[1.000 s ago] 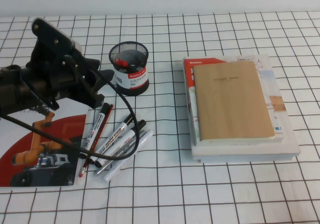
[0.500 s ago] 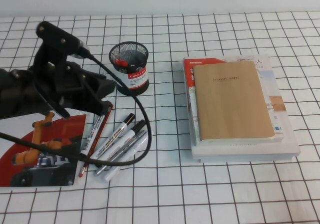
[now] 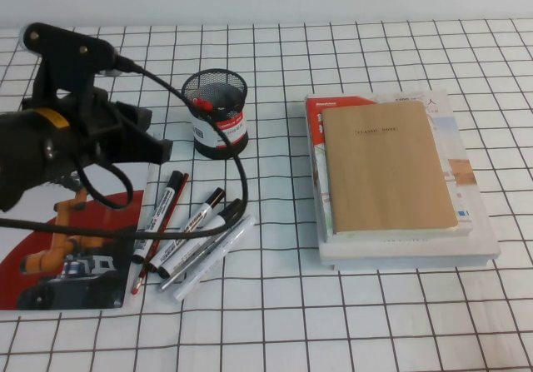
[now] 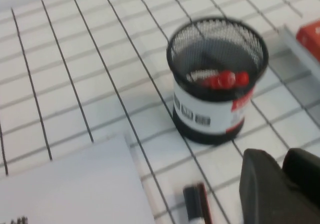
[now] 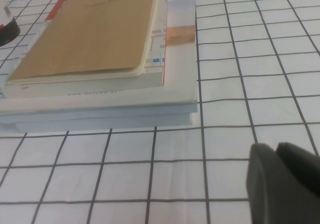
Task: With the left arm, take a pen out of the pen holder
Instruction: 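Take a marker out of the pen holder and lay it on the table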
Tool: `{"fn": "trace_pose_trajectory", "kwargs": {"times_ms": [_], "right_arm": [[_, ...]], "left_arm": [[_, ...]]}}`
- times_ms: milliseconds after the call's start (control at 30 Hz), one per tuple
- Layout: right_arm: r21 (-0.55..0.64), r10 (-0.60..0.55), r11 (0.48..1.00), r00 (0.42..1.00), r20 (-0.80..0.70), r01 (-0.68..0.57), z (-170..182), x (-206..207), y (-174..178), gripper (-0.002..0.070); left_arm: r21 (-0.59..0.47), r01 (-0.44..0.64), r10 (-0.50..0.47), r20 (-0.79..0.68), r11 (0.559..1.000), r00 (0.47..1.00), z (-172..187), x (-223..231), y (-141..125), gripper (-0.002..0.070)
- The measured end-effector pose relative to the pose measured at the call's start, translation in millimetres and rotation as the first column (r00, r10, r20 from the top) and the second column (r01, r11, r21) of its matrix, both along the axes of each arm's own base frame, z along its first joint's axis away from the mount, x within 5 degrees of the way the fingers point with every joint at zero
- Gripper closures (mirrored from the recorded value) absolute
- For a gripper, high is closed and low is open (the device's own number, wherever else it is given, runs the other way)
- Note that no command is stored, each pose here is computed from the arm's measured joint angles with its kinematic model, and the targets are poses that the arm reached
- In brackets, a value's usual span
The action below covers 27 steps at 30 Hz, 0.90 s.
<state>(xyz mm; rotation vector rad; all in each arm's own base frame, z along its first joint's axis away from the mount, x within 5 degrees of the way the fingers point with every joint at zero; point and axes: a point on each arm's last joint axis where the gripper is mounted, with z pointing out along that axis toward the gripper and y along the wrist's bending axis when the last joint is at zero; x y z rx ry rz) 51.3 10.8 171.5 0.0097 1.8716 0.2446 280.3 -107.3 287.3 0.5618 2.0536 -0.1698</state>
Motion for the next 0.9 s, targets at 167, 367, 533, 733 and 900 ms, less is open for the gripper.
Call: {"fn": "trace_pose_trajectory", "kwargs": {"times_ms": [167,367,533,733,900], "right_arm": [[0.0,0.0,1.0,1.0,0.0,0.0,0,0,0,0.069],[0.0,0.0,1.0,1.0,0.0,0.0,0,0,0,0.069],[0.0,0.0,1.0,1.0,0.0,0.0,0,0,0,0.069],[0.0,0.0,1.0,1.0,0.0,0.0,0,0,0,0.069],[0.0,0.0,1.0,1.0,0.0,0.0,0,0,0,0.069]], "left_arm": [[-0.085,-0.056,0.067,0.136,0.995,0.988,-5,0,0,0.0606],[-0.167,-0.013,0.065,0.31,0.986,0.949,-27,-7,1,0.0539],[-0.206,-0.012,0.071,0.281,0.979,0.957,-46,1,-4,0.0327],[-0.223,-0.002,0.069,0.296,0.975,0.953,-69,14,-10,0.0232],[-0.237,0.008,0.069,0.315,0.972,0.946,-88,23,-14,0.0226]]}}
